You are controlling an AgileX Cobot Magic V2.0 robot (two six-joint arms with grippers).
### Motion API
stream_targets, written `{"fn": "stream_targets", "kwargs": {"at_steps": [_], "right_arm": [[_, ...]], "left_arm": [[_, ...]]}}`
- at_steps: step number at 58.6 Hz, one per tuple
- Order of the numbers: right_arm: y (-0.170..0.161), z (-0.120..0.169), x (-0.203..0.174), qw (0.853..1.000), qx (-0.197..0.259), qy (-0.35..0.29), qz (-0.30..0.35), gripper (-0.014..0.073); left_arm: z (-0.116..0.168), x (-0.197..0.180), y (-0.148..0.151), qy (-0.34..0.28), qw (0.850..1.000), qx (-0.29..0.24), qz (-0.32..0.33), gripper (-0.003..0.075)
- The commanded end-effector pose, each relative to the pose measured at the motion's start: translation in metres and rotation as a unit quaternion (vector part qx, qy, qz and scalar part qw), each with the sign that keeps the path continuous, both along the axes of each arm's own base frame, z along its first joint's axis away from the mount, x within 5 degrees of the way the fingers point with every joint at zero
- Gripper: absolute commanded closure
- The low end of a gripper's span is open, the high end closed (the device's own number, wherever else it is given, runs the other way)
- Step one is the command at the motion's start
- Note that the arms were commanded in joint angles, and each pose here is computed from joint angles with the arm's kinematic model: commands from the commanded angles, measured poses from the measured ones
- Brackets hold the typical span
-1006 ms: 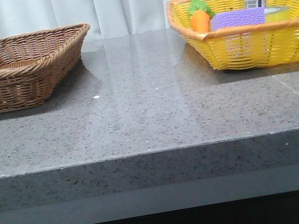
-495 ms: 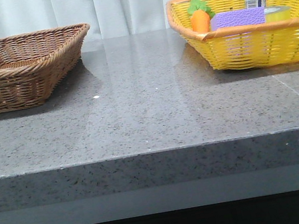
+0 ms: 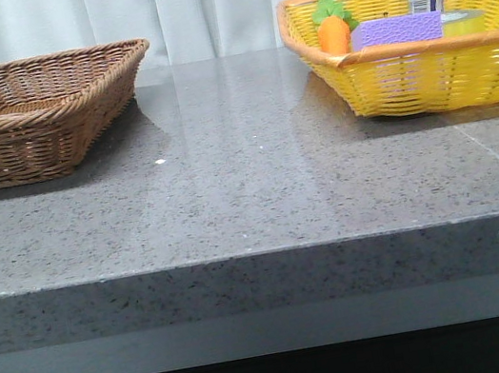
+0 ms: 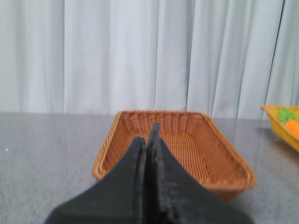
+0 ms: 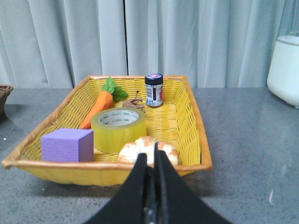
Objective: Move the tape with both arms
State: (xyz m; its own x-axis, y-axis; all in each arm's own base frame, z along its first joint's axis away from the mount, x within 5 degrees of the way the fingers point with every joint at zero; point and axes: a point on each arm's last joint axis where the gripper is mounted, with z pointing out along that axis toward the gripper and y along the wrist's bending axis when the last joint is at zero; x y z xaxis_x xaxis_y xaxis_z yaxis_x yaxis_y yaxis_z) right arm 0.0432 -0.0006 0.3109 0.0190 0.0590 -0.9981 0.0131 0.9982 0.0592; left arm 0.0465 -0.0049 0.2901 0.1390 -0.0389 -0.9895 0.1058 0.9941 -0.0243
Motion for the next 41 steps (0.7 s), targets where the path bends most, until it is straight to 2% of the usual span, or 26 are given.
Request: {"fn": "stream_targets", "kwargs": {"at_steps": [1,11,23,27,29,33,37,41], "right_arm": [[-0.001,0.041,0.01,1.0,-0.009,-0.008,-0.006,0.0662],[-0.001,0.076,0.031,1.0,-0.009,0.029,-0.006,0.0662],[-0.002,0.079,0.039,0.999,-0.009,0.038,-0.006,0.0662],[-0.002,0.079,0.039,0.999,-0.009,0.038,-0.006,0.0635],[-0.002,0.079,0.039,0.999,-0.009,0.038,-0.006,0.0586],[-0.002,0.079,0.039,0.999,-0.009,0.038,-0.006,0.0465],[-0.002,0.078,0.039,0.999,-0.009,0.04,-0.006,0.0266],[-0.002,0.078,0.04,0.999,-0.008,0.041,-0.006,0.0084]], "left_arm": [[0.037,0.009,-0.001,-0.002,1.0,-0.01,-0.001,0.074],[0.07,0.039,-0.004,0.057,0.998,-0.004,-0.002,0.074],[0.075,0.053,-0.005,0.074,0.997,-0.002,-0.001,0.0738],[0.075,0.053,-0.005,0.074,0.997,-0.002,-0.001,0.0701],[0.075,0.053,-0.005,0.074,0.997,-0.002,-0.001,0.0652],[0.075,0.053,-0.005,0.076,0.997,-0.002,-0.001,0.0494],[0.074,0.053,-0.005,0.079,0.997,-0.001,-0.001,0.026],[0.073,0.053,-0.005,0.08,0.997,-0.001,-0.001,0.0096]]}}
